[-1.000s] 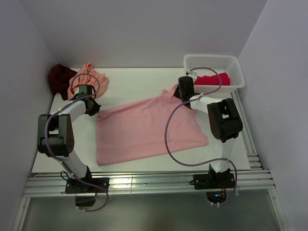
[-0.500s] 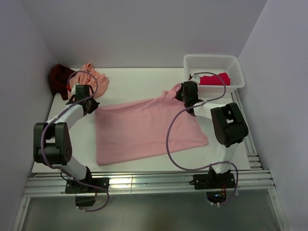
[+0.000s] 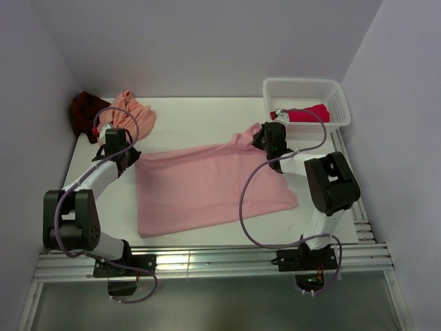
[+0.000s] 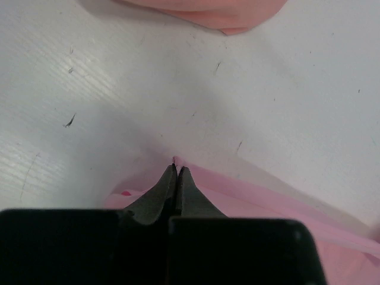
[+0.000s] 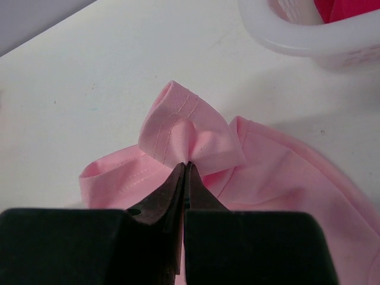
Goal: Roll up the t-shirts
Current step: Fold the tshirt
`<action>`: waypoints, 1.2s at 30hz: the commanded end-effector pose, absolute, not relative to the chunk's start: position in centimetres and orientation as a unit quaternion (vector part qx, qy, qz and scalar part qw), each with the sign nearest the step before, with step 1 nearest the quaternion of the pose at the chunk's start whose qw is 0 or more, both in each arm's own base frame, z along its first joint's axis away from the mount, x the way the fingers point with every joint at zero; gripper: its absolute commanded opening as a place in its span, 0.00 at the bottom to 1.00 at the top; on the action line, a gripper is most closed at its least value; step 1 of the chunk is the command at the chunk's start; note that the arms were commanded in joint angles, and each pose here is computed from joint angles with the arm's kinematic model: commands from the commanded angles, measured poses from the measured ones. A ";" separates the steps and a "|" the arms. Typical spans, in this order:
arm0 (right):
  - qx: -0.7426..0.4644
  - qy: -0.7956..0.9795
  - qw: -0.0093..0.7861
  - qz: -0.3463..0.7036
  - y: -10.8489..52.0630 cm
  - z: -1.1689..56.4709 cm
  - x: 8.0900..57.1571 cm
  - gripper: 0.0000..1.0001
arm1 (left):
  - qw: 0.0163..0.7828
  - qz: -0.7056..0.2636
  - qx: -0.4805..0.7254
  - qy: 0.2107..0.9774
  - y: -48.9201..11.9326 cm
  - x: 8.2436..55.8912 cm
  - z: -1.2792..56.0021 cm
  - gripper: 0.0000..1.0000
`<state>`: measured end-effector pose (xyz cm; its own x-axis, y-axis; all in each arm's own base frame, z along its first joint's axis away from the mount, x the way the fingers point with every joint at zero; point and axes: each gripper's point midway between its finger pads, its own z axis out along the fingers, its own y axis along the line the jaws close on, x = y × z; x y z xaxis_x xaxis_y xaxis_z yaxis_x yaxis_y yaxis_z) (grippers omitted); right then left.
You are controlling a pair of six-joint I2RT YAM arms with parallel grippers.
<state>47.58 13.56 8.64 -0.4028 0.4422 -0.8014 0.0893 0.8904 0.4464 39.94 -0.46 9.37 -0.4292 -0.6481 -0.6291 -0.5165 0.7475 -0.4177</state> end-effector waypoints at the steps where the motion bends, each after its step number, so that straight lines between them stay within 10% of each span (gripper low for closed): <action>1: 0.171 0.783 0.568 0.188 13.0 12.7 47.7 0.00 | 0.449 -0.095 -0.344 0.819 -0.4 40.2 11.8 0.00; 36: 0.161 0.794 0.576 0.108 12.3 11.5 39.8 0.00 | 0.471 -0.097 -0.339 0.808 -1.1 35.3 11.0 0.00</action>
<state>40.32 13.10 10.17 -0.3471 0.3836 -0.8558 0.0975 0.9223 0.3739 35.12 -1.45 9.86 -0.3753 -0.6360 -0.6743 -0.4610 0.7592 -0.4595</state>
